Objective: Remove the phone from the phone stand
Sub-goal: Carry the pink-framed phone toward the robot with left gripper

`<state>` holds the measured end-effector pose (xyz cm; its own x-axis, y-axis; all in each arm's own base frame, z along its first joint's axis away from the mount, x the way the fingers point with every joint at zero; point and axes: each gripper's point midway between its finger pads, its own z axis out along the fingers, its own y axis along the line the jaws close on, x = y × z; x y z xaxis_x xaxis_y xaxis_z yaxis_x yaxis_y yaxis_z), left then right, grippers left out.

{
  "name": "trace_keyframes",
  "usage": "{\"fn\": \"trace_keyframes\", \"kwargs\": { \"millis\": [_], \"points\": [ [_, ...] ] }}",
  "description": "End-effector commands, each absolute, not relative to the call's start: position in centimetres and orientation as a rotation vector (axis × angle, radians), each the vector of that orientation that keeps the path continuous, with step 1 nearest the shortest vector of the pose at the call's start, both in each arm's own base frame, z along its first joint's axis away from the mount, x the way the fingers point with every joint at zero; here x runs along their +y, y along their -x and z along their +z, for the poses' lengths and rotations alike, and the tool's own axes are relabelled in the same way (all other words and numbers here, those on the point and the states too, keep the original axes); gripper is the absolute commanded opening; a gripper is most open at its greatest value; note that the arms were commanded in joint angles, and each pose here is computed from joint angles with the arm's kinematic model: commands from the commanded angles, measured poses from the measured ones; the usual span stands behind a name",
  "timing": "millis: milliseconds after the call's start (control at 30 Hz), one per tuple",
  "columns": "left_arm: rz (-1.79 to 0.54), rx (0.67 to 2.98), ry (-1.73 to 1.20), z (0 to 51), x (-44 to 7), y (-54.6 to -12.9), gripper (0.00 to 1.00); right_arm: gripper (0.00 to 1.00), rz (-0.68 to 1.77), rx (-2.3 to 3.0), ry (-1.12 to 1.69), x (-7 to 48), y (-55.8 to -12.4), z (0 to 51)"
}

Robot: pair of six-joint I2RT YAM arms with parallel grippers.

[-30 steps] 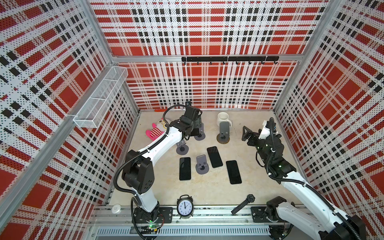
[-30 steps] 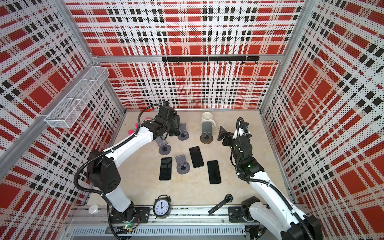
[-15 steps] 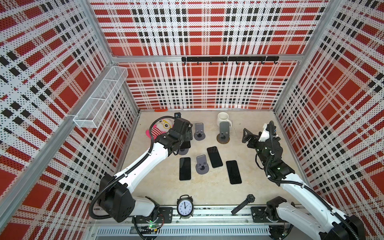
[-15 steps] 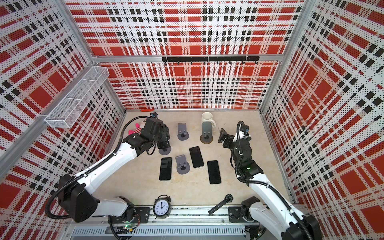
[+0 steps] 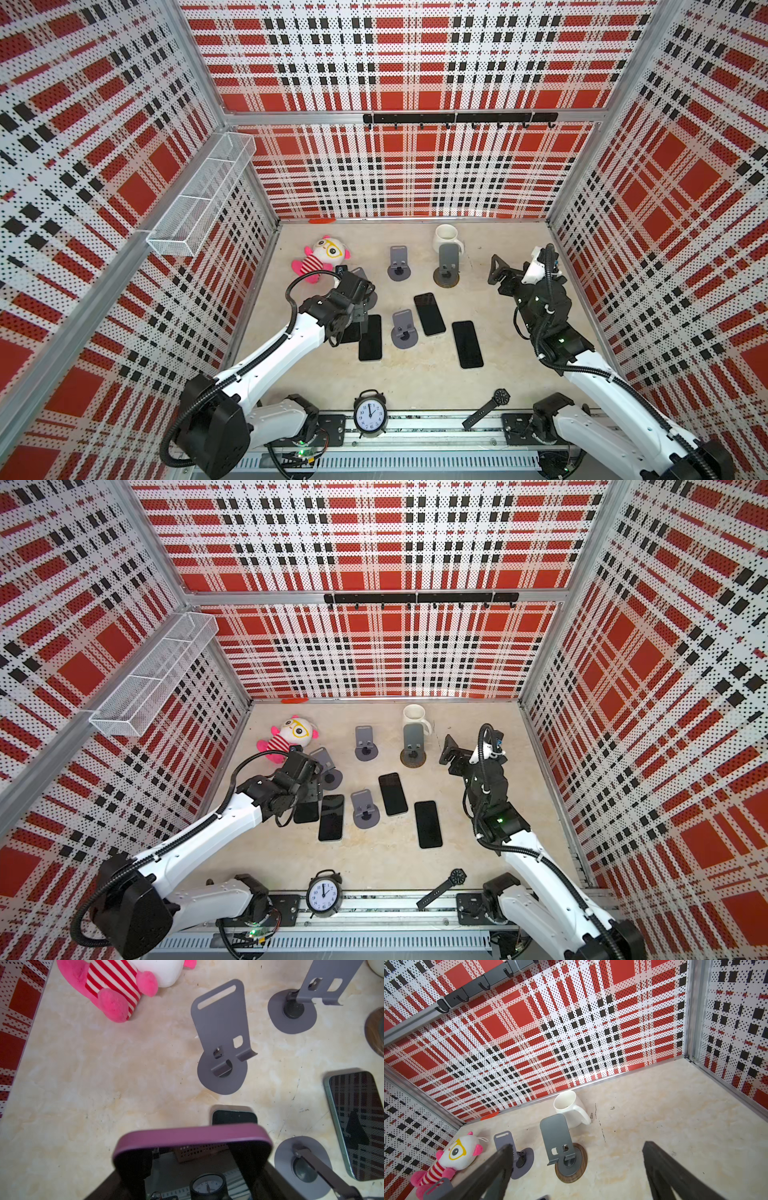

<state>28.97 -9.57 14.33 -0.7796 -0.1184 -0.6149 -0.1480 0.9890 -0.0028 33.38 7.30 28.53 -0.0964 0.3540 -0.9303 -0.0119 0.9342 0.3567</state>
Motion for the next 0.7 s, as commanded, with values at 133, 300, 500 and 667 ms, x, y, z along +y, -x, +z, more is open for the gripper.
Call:
{"fn": "trace_keyframes", "kwargs": {
  "millis": [133, 300, 500, 667],
  "points": [
    [0.034, 2.465, 0.194, 15.2, -10.1, -29.7, 0.71, 1.00, 0.294, 1.576, -0.279, 6.3, -32.7, 31.0],
    [0.206, 2.478, 0.208, 15.9, -7.2, -31.2, 0.71, 1.00, 0.297, 1.573, -0.278, 6.3, -32.5, 31.0],
    [0.250, 2.496, 0.278, 14.5, -4.3, -33.2, 0.72, 1.00, 0.288, 1.571, -0.279, 6.1, -32.3, 31.5],
    [0.242, 2.540, 0.299, 11.9, -3.4, -34.0, 0.73, 1.00, 0.264, 1.563, -0.285, 5.6, -31.9, 31.7]
  ]
}}
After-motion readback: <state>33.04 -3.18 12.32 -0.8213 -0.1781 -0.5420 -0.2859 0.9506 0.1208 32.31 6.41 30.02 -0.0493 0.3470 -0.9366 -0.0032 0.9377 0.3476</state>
